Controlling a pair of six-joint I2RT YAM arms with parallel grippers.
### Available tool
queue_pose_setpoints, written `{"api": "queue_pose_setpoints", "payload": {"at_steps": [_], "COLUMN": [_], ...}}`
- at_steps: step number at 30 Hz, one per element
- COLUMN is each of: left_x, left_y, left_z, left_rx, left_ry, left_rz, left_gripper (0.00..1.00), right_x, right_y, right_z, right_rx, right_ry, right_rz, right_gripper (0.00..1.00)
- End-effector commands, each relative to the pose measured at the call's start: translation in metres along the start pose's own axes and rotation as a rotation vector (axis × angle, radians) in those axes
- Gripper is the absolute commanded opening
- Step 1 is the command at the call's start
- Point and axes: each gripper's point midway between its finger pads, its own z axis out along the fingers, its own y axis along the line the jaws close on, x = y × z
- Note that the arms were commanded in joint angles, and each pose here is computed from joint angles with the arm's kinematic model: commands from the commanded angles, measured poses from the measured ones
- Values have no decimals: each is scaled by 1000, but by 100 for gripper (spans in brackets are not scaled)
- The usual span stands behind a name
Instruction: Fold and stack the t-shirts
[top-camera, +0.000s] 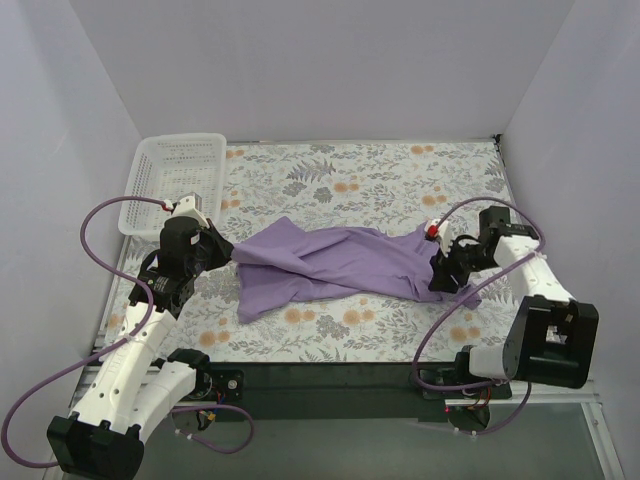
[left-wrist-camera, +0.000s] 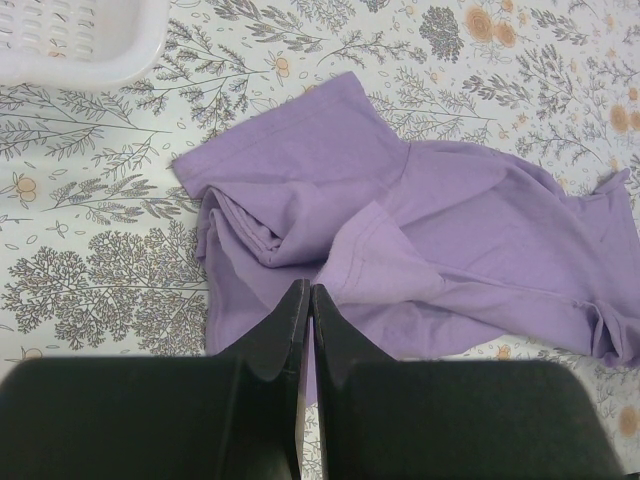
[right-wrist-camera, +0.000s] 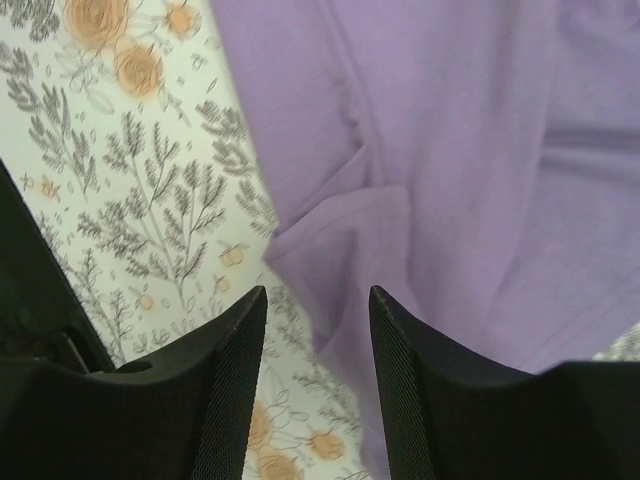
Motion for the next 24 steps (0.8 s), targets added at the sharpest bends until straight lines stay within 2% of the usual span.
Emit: {"api": "queue_pose_setpoints", "payload": {"at_steps": [1,10,17,20,24], "left_x": [0,1,1,2,2], "left_y": [-2,-1,-2,-1,-2], "left_z": [-4,-2,-1,0,-1], "left_rx": [15,15,15,14,15], "left_ry": [-8,-5,-1,0,1], "left_rz": [2,2,5,5,5], "left_gripper": [0,0,0,0,0], "right_x": [-35,-28,-15,-12,-13], "right_y": [-16,-32,-34,-33,-31], "right_z": [-1,21,36,39,40], "right_rx": [-32,-97,-120,-127,-133], "right_ry": [-85,-3,56,62,56], "right_rz": [25,60,67,73,72], "right_gripper": [53,54,51,47,30]}}
